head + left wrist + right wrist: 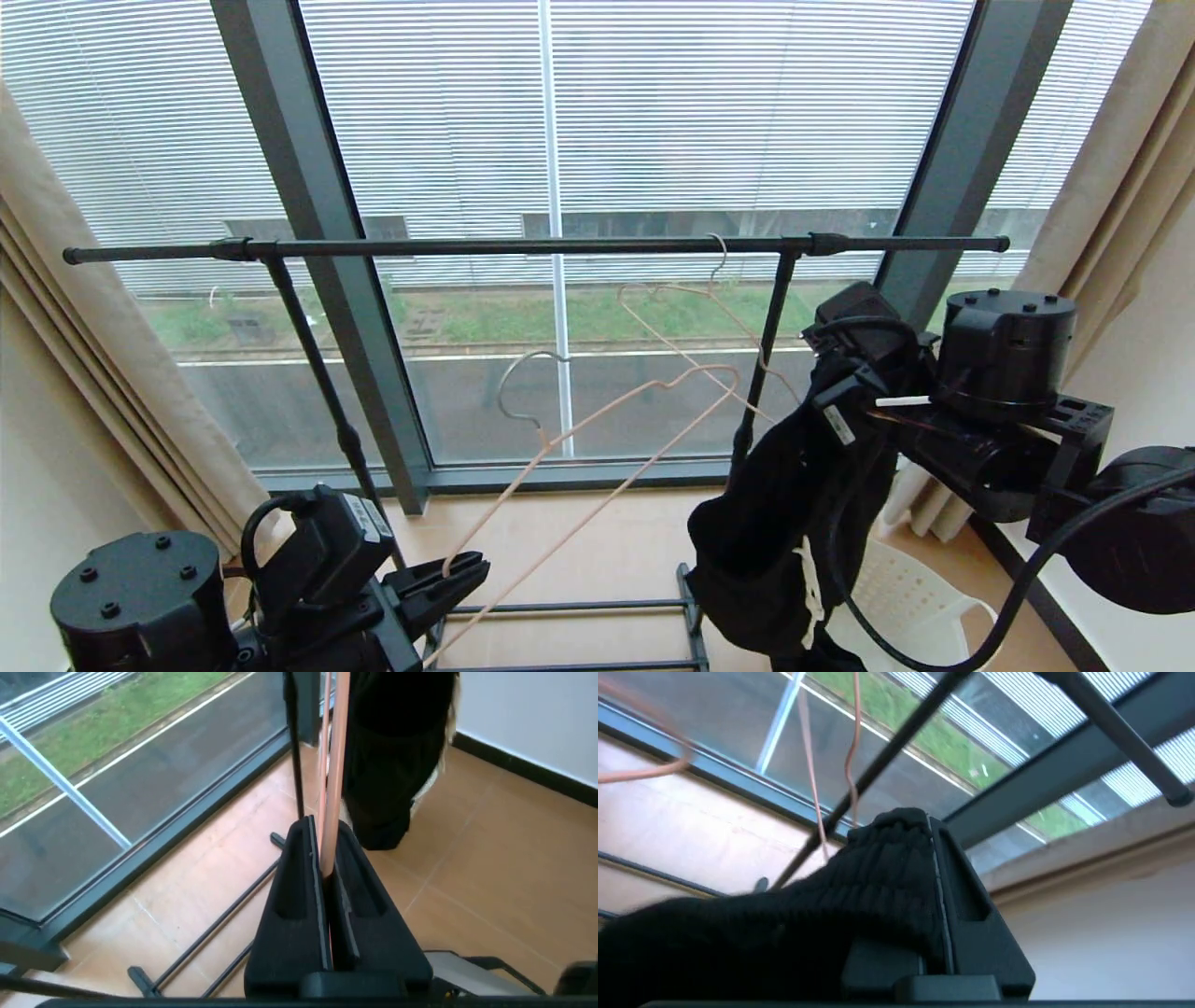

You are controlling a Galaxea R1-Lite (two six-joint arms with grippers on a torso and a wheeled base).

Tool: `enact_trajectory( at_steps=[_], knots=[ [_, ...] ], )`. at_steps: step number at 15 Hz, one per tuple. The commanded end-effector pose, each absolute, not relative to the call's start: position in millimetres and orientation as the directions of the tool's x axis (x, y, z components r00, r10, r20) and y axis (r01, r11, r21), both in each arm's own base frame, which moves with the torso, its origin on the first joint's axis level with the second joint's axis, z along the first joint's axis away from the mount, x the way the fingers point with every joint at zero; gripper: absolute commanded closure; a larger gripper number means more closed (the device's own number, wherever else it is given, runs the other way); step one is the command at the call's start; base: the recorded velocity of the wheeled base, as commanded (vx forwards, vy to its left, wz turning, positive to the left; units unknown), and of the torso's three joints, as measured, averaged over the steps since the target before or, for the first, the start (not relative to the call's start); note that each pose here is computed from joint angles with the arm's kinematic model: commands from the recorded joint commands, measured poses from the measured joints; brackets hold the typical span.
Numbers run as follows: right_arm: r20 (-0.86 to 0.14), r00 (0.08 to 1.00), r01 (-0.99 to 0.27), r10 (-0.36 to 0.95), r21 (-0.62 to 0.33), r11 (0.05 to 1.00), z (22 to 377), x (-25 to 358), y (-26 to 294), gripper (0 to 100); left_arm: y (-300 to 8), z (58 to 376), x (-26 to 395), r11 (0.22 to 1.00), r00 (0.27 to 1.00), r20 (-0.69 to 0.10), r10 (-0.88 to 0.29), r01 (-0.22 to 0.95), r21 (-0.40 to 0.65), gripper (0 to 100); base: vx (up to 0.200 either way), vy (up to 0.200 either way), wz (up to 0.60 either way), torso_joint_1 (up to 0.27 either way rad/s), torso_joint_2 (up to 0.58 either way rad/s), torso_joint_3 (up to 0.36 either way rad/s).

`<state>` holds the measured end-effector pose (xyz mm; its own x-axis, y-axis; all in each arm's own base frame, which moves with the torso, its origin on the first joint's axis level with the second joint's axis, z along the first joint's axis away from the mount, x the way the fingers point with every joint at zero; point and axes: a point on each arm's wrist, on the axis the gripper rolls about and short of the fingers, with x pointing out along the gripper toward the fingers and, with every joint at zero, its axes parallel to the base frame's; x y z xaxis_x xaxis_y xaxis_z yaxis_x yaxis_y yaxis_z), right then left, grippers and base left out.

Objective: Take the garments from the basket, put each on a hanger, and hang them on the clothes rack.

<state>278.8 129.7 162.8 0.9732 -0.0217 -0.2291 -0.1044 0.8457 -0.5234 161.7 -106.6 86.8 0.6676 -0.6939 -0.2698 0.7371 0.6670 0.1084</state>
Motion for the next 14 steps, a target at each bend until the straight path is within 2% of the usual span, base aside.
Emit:
enact_trajectory(
  at_steps=[1, 4, 9, 13, 14],
  knots=[
    [-0.233, 0.972, -0.102, -0.028, -0.526, 0.845, 160, 285, 131, 100, -109, 83, 161, 0.653, 0.653, -0.288, -0.701, 0.749, 0.108, 100, 0.0, 0.0, 0.0, 0.0, 0.0, 0.0],
    [-0.209, 0.977, -0.074, -0.047, -0.532, 0.844, 165, 296, 137, 100, -114, 78, 154, 0.604, 0.616, -0.315, -0.722, 0.783, 0.148, 100, 0.0, 0.0, 0.0, 0.0, 0.0, 0.0],
    [-0.207, 0.977, -0.07, -0.053, -0.543, 0.837, 162, 307, 142, 100, -116, 78, 153, 0.596, 0.609, -0.317, -0.727, 0.789, 0.147, 100, 0.0, 0.0, 0.0, 0.0, 0.0, 0.0],
    [-0.179, 0.983, -0.075, -0.03, -0.55, 0.832, 171, 290, 162, 100, -123, 66, 166, 0.607, 0.622, -0.302, -0.722, 0.78, 0.153, 100, 0.0, 0.0, 0.0, 0.0, 0.0, 0.0],
    [-0.169, 0.986, -0.082, -0.016, -0.557, 0.827, 174, 282, 170, 100, -124, 60, 168, 0.606, 0.618, -0.322, -0.718, 0.781, 0.147, 100, 0.0, 0.0, 0.0, 0.0, 0.0, 0.0]
  ],
)
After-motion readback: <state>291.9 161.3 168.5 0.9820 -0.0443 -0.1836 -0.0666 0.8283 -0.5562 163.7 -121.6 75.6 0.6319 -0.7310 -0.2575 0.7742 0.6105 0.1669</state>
